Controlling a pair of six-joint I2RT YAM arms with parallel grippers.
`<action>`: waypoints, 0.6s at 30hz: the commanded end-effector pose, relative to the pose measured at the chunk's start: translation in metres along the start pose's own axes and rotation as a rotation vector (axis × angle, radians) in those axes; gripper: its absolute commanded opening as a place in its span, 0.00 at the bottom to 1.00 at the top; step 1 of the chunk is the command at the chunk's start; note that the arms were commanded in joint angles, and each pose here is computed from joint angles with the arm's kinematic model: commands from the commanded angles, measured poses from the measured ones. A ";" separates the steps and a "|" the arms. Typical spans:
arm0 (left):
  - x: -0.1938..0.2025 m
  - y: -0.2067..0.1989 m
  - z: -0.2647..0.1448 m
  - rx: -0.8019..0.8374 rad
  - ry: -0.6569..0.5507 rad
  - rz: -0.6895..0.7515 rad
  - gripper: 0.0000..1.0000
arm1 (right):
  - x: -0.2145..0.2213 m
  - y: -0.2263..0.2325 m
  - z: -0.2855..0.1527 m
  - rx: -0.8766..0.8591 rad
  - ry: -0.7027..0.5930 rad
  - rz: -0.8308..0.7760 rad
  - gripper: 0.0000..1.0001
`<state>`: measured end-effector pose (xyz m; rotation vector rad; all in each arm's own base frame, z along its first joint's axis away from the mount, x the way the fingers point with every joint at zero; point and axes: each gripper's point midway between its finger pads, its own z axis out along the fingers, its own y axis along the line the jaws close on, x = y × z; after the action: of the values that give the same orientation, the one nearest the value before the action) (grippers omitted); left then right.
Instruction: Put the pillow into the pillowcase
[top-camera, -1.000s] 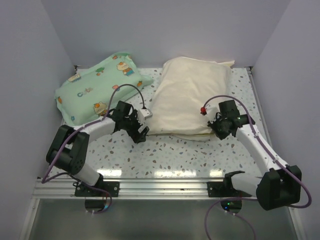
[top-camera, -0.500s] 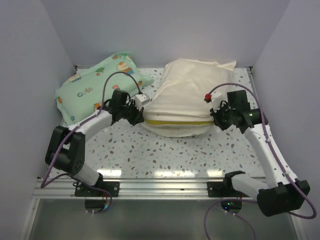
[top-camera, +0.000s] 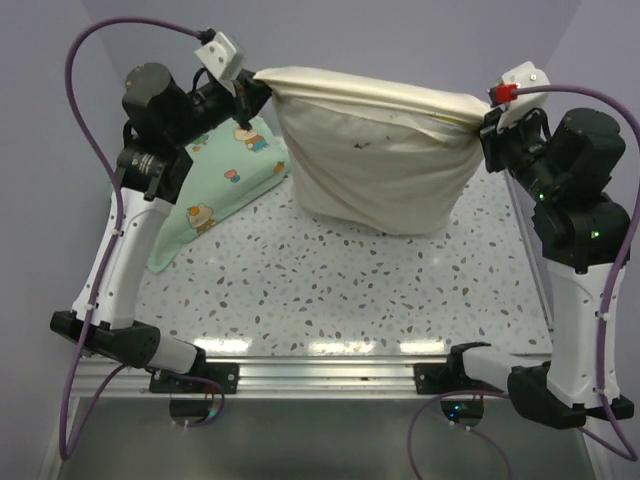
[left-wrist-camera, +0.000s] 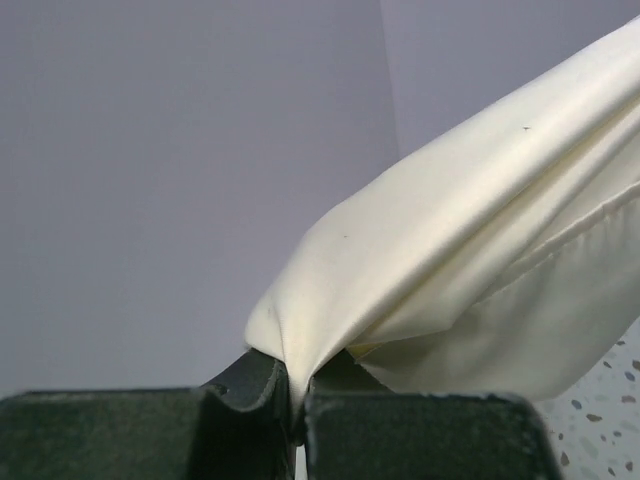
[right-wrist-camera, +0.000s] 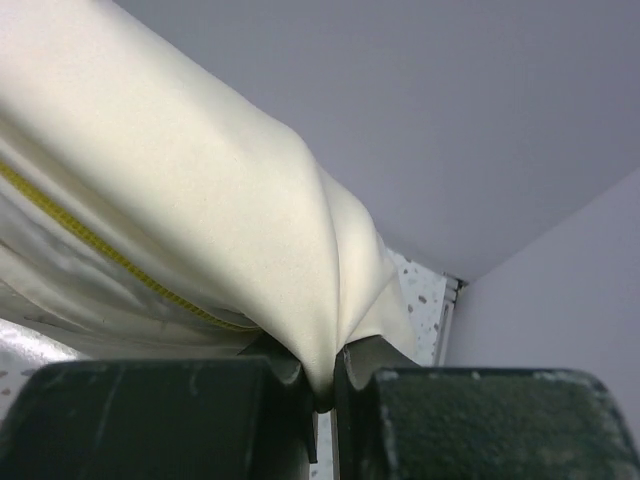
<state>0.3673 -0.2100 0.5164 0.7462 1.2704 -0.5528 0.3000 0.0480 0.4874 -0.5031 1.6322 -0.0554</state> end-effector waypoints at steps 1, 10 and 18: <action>-0.055 0.027 -0.008 -0.110 -0.103 0.021 0.00 | -0.048 -0.027 -0.020 0.103 -0.122 0.003 0.00; 0.053 0.006 -0.021 -0.108 0.084 -0.103 0.00 | 0.083 0.061 0.009 -0.258 0.283 0.195 0.28; 0.054 -0.002 -0.027 -0.085 0.068 -0.088 0.00 | 0.063 0.047 -0.019 -0.198 0.223 0.147 0.15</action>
<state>0.3785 -0.1946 0.4093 0.6649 1.5445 -0.5599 0.2847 0.0695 0.3843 -0.5596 1.9950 0.1967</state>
